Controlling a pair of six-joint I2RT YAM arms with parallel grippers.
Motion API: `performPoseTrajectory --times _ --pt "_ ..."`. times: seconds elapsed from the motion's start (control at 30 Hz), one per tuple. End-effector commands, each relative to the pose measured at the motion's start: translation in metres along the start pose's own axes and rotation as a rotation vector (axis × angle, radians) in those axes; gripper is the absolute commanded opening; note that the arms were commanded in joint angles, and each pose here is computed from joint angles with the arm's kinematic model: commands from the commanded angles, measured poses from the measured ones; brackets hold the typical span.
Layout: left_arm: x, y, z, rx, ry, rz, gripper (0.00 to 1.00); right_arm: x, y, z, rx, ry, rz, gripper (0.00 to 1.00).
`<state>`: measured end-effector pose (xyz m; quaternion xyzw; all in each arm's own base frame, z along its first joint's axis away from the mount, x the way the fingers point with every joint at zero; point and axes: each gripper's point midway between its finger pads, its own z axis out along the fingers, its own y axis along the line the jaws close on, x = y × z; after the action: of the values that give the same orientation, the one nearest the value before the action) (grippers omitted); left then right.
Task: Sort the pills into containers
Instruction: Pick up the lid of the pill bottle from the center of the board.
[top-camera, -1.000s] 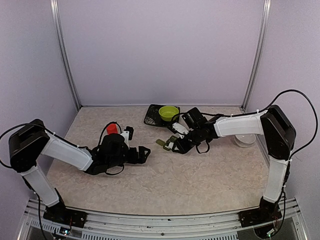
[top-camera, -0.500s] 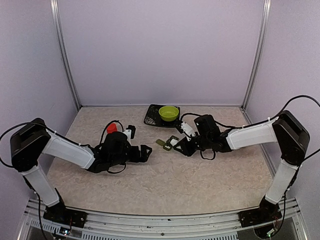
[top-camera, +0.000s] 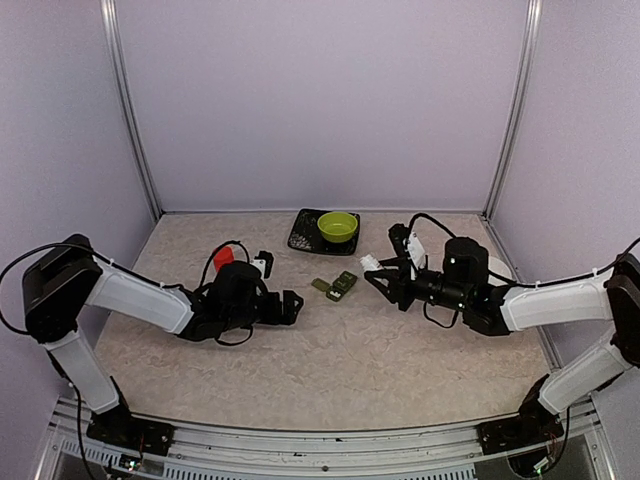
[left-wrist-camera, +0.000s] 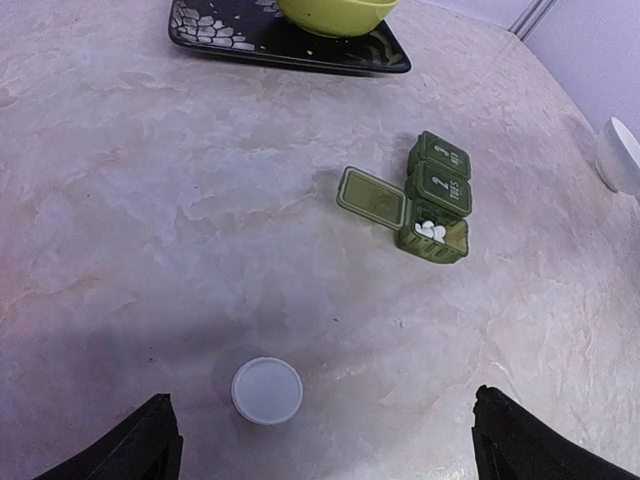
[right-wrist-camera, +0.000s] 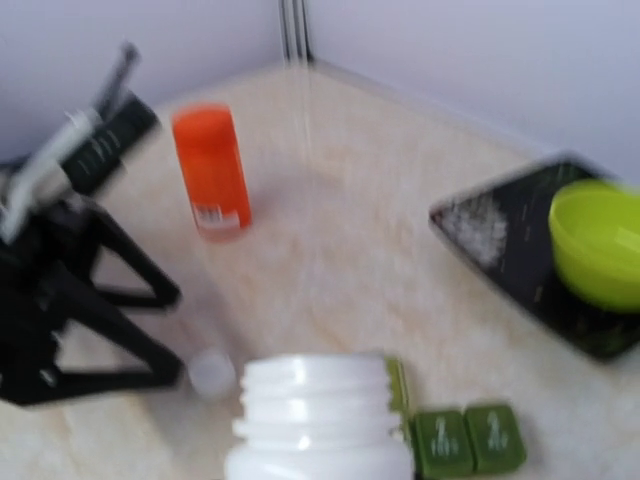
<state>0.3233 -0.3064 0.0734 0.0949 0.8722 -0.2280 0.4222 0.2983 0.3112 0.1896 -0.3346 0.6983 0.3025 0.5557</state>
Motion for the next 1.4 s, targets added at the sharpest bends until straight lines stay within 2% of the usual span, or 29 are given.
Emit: performPoseTrajectory --times 0.0,0.13,0.23,0.47,0.67,0.83,1.0,1.37 --pt "-0.002 0.003 0.004 -0.037 0.015 0.014 0.99 -0.052 0.015 -0.029 -0.032 -0.229 -0.036 0.00" --pt "-0.004 0.005 0.008 -0.058 0.028 0.018 0.97 -0.073 0.016 -0.065 -0.002 -0.372 -0.042 0.00" --pt "-0.001 0.008 0.011 -0.085 0.048 0.029 0.92 -0.082 0.014 -0.076 0.022 -0.396 -0.031 0.00" --pt "0.010 0.016 0.020 -0.153 0.112 0.073 0.82 -0.091 0.015 -0.081 0.021 -0.384 -0.032 0.00" --pt "0.018 0.023 0.031 -0.206 0.148 0.112 0.80 -0.097 0.018 -0.081 0.008 -0.370 -0.032 0.00" --pt "0.020 0.026 0.036 -0.235 0.161 0.131 0.72 -0.095 0.020 -0.079 -0.005 -0.352 -0.025 0.00" --pt "0.023 0.029 0.038 -0.244 0.173 0.134 0.64 -0.093 0.018 -0.078 0.002 -0.344 -0.022 0.00" --pt "0.032 0.023 0.043 -0.210 0.196 0.142 0.55 -0.089 0.015 -0.072 0.011 -0.319 -0.012 0.00"
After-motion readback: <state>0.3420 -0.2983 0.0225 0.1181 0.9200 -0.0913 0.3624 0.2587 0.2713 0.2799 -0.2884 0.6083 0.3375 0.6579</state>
